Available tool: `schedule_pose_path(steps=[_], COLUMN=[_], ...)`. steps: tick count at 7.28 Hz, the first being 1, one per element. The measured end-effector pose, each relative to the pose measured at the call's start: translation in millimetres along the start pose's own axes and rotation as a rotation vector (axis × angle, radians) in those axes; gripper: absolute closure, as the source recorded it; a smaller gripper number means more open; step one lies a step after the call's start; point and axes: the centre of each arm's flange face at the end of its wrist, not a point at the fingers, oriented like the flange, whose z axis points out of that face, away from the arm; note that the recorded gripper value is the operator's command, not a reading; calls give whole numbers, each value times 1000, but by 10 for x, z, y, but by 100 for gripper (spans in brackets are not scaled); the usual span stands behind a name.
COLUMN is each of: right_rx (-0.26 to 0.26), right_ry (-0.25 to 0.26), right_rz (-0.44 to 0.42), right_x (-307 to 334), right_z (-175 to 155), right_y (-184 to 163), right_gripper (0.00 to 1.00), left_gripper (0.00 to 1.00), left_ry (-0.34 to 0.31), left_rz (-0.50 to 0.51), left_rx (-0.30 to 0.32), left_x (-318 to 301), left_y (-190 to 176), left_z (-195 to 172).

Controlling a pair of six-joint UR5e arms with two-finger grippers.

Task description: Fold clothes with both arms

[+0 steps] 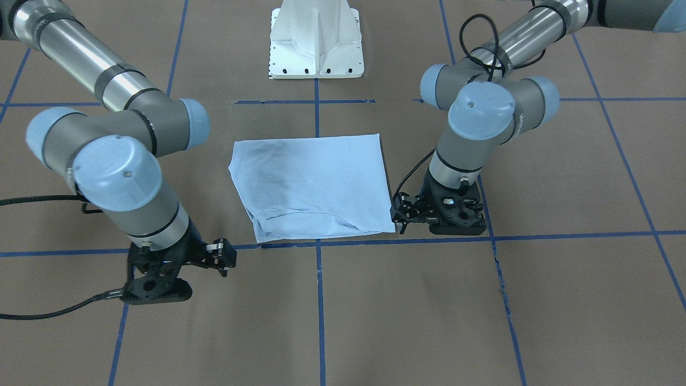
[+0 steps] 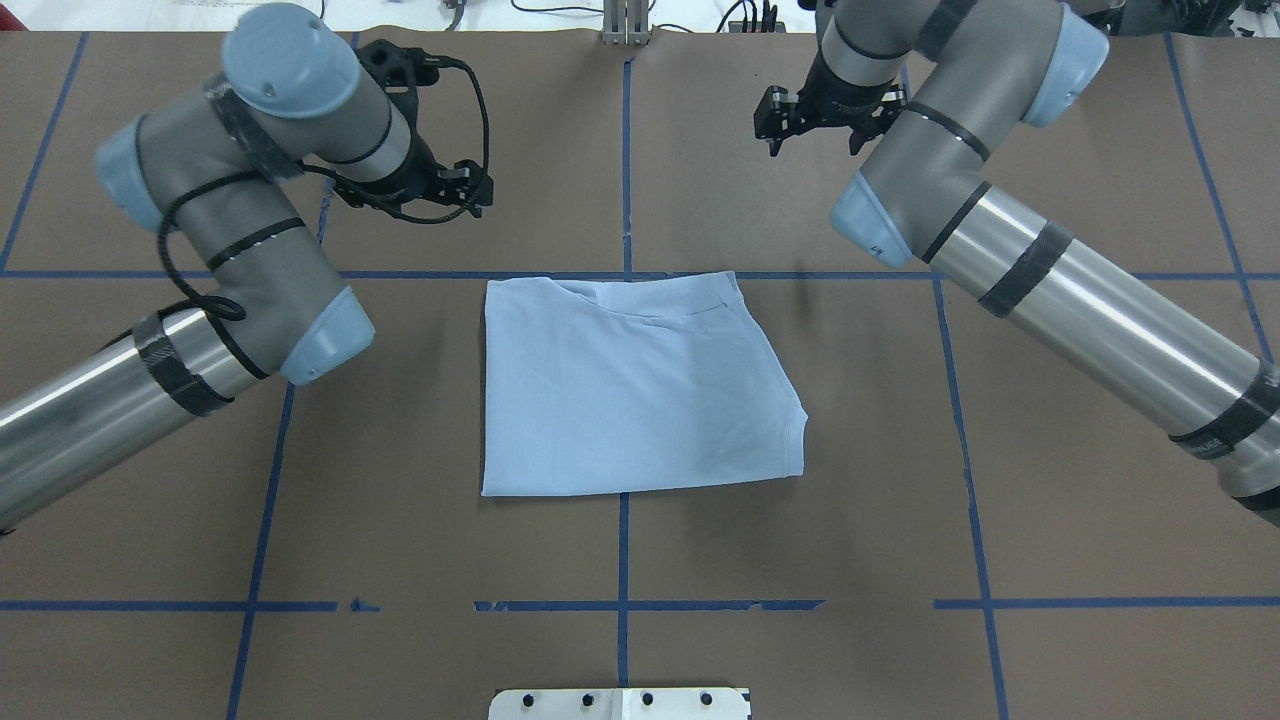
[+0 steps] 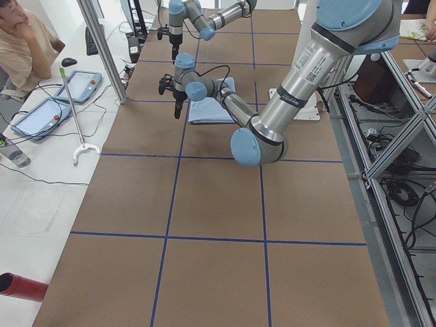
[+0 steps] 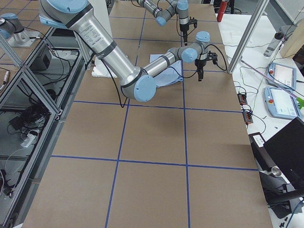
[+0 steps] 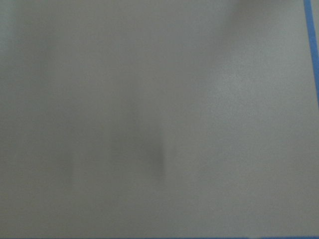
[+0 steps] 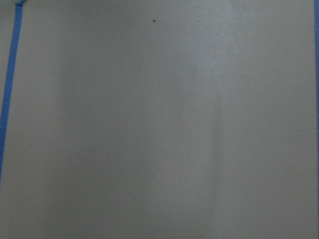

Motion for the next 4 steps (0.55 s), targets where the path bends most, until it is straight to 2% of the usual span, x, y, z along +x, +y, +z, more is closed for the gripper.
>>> schedule_pose_path(steps=[1, 4], right_rx=[-12, -66], right_ry=[10, 50], right_rz=[-34, -191], right_x=[413, 1995], right_z=[-115, -735], right_y=[-88, -258], right_gripper=[0, 0], left_gripper=[0, 0], left_ry=[-12, -84], left_rz=[49, 202], left_rx=[-2, -5], left_x=[-271, -1339], left_y=[-20, -57], left_z=[-355, -1345])
